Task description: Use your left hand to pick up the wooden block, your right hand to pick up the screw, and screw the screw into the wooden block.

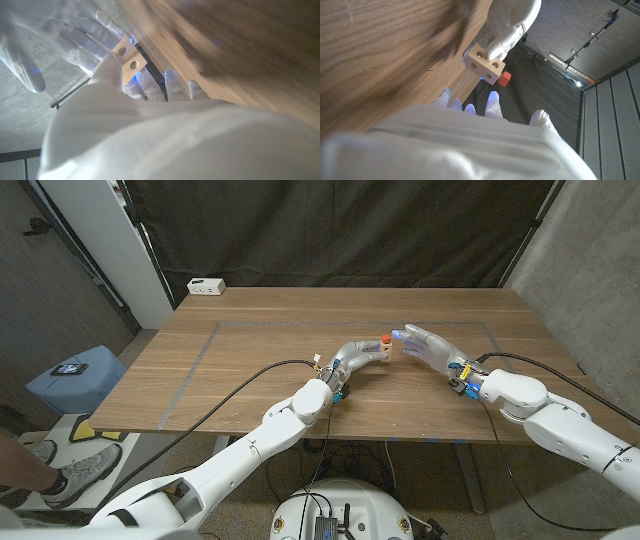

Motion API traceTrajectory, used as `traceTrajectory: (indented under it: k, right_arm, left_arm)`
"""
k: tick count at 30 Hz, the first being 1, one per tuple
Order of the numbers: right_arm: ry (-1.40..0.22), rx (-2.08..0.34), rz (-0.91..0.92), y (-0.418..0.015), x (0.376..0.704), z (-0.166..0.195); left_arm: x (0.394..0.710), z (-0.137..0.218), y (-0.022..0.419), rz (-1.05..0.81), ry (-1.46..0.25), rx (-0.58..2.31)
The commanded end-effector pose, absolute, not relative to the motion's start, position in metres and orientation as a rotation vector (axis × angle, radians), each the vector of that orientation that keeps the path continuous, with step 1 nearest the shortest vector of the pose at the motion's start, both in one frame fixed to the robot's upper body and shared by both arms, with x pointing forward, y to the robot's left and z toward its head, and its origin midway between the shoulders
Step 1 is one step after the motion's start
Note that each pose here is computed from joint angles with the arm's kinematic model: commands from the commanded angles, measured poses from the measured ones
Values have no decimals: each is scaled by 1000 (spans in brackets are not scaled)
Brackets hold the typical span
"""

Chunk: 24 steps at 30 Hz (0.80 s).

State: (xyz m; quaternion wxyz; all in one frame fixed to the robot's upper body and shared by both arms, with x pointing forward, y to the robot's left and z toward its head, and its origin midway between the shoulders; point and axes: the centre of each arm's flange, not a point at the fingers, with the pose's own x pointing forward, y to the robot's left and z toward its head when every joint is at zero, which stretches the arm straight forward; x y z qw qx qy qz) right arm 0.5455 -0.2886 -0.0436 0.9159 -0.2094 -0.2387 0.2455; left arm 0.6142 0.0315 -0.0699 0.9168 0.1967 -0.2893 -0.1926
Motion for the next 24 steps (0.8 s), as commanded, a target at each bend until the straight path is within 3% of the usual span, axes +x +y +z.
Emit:
traceTrajectory:
  k: [1, 24]
  right_arm:
    - [-498, -438, 536, -281, 548, -42]
    - [-500, -442, 550, -277, 544, -44]
  left_arm:
    - [613, -70, 32, -393, -599, 408]
    - [611, -71, 34, -386, -599, 404]
